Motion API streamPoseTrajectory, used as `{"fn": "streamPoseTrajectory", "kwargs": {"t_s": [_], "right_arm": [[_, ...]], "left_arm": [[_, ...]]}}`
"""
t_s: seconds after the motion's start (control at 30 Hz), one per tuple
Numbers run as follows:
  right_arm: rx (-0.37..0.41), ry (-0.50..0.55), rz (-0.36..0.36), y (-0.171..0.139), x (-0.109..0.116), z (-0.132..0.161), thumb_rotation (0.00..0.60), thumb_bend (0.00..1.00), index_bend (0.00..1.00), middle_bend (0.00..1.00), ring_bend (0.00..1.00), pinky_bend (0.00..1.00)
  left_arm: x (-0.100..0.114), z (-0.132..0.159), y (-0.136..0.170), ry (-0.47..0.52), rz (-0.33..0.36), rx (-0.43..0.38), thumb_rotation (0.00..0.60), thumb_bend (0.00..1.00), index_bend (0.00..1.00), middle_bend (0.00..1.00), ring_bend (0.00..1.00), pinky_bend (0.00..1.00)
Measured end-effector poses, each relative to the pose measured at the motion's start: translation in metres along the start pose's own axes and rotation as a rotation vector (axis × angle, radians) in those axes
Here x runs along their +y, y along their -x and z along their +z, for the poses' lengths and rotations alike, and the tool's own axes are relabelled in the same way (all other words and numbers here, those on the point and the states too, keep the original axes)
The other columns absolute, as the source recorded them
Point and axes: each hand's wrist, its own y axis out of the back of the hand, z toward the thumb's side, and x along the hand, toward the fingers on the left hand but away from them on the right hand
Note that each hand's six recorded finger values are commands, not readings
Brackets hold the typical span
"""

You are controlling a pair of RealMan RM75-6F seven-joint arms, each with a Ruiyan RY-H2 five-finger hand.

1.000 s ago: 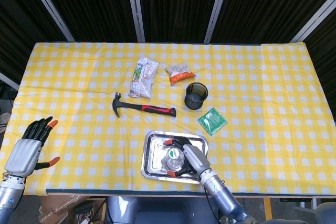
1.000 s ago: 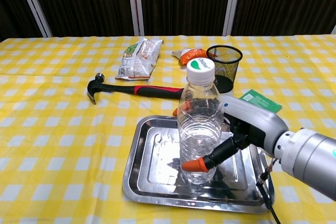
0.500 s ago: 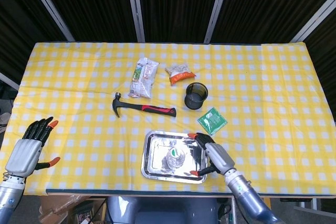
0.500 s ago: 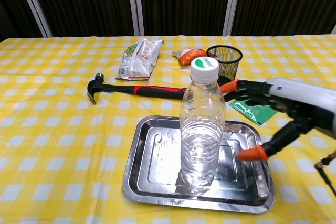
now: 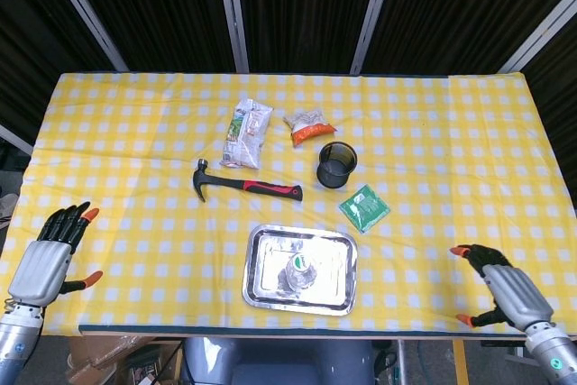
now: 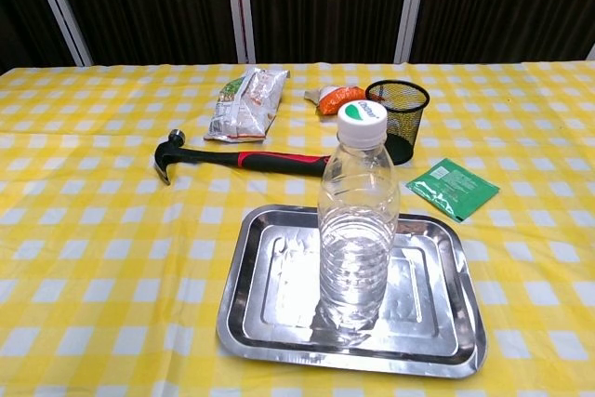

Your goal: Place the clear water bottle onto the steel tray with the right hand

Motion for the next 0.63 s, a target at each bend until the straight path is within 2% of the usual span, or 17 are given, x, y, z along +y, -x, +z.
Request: {"fn": "streamPoseTrajectory", "kwargs": {"t_s": [0.17, 0.27, 0.33, 0.47, 0.63], "right_arm": [[-0.020, -0.083, -0.256, 0.003, 0.015, -0.021, 0.600, 0.11, 0.23, 0.13, 0.01, 0.00], [-0.027, -0.127, -0.426, 0.007, 0.016, -0.035, 0.600, 0.11, 0.19, 0.13, 0.01, 0.00], [-0.049, -0.197, -0.517, 0.008, 0.017, -0.048, 0.600, 0.11, 0.15, 0.11, 0.00, 0.00], [-0.108, -0.331, -0.613, 0.009, 0.010, -0.072, 0.600, 0.11, 0.12, 0.08, 0.00, 0.00], [-0.160, -0.380, -0.628, 0.011, -0.005, -0.080, 0.600, 0.11, 0.12, 0.08, 0.00, 0.00]], "left_arm": [[0.002, -0.004, 0.001, 0.003, 0.007, 0.017, 0.600, 0.15, 0.06, 0.00, 0.00, 0.00], [0.004, -0.006, 0.001, 0.004, 0.013, 0.026, 0.600, 0.15, 0.06, 0.00, 0.00, 0.00], [0.005, -0.007, 0.001, 0.003, 0.016, 0.030, 0.600, 0.15, 0.06, 0.00, 0.00, 0.00], [0.004, -0.008, 0.000, -0.004, 0.012, 0.029, 0.600, 0.15, 0.06, 0.00, 0.00, 0.00], [-0.002, -0.006, -0.003, -0.016, -0.008, 0.019, 0.600, 0.15, 0.06, 0.00, 0.00, 0.00]]}}
